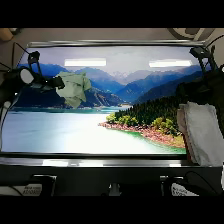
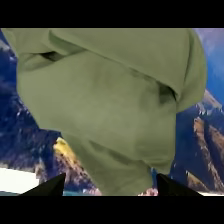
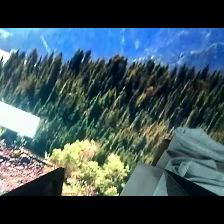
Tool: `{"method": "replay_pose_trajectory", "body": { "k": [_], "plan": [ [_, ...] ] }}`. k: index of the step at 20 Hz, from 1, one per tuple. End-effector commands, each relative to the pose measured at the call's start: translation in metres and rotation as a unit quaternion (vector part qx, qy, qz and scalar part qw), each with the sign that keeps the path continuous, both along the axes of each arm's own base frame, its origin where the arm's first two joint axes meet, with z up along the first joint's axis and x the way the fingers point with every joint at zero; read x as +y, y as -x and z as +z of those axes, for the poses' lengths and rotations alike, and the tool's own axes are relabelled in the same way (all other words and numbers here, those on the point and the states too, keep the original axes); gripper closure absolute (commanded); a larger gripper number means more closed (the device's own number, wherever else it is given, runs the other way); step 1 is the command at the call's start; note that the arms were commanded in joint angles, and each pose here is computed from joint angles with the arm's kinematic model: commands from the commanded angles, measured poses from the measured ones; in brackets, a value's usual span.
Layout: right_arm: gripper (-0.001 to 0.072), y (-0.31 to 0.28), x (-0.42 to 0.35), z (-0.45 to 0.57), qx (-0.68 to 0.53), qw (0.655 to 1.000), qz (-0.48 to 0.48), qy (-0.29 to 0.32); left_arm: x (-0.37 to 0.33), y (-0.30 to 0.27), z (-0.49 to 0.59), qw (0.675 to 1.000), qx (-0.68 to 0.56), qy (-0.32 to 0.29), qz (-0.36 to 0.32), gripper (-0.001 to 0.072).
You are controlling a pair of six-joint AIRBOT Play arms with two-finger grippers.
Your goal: Fold the shirts.
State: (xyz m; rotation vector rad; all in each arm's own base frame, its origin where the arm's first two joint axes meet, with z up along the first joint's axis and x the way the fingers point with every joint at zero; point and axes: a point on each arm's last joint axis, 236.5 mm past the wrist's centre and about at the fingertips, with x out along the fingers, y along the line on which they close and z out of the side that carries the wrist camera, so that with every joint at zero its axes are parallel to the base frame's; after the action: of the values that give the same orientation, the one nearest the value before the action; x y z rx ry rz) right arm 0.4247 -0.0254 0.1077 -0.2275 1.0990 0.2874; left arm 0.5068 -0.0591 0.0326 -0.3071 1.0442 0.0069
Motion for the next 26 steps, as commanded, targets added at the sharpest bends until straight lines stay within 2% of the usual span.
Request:
{"method": "replay_pose_trajectory", "body": {
  "k": [1, 6, 7, 9, 12, 15, 18, 21, 24, 26],
  "plan": [
    [0.0033, -0.009, -0.001, -0.008, -0.003, 1.0, -0.002, -0.001, -0.027, -0.046, -0.055, 0.995, 0.05, 0.08, 0.017, -0.0013],
    [0.0039, -0.012, -0.001, -0.018, 0.007, 1.0, -0.003, -0.003, -0.038, -0.07, -0.12, 0.991, 0.092, 0.094, 0.02, -0.0007],
    [0.0039, -0.013, -0.002, -0.017, 0.005, 1.0, -0.003, -0.003, -0.037, -0.069, -0.127, 0.99, 0.101, 0.096, 0.028, 0.0028],
    [0.004, -0.015, -0.002, -0.016, 0.0, 1.0, -0.004, -0.002, -0.034, -0.063, -0.126, 0.988, 0.115, 0.097, 0.027, 0.0679],
    [0.0049, -0.022, -0.004, -0.001, -0.029, 0.999, 0.017, 0.013, -0.038, -0.079, -0.049, 0.995, 0.035, 0.081, -0.041, 0.0679],
    [0.0049, -0.024, -0.004, 0.073, -0.113, 0.993, 0.021, 0.031, -0.063, -0.067, 0.128, 0.975, -0.15, 0.021, -0.161, 0.068],
    [0.0049, 0.001, -0.001, 0.183, -0.241, 0.969, 0.017, 0.056, -0.092, 0.019, 0.294, 0.933, -0.296, 0.01, -0.206, 0.0679],
    [0.0049, 0.059, 0.006, 0.275, -0.355, 0.932, 0.009, 0.078, -0.124, 0.127, 0.394, 0.883, -0.395, 0.027, -0.252, 0.0679],
    [0.0049, 0.115, 0.008, 0.314, -0.402, 0.91, 0.001, 0.101, -0.156, 0.195, 0.405, 0.858, -0.405, 0.053, -0.31, 0.0679],
    [0.0049, 0.14, 0.004, 0.308, -0.383, 0.917, -0.007, 0.113, -0.181, 0.209, 0.364, 0.867, -0.351, 0.068, -0.347, 0.0679]
  ]
}}
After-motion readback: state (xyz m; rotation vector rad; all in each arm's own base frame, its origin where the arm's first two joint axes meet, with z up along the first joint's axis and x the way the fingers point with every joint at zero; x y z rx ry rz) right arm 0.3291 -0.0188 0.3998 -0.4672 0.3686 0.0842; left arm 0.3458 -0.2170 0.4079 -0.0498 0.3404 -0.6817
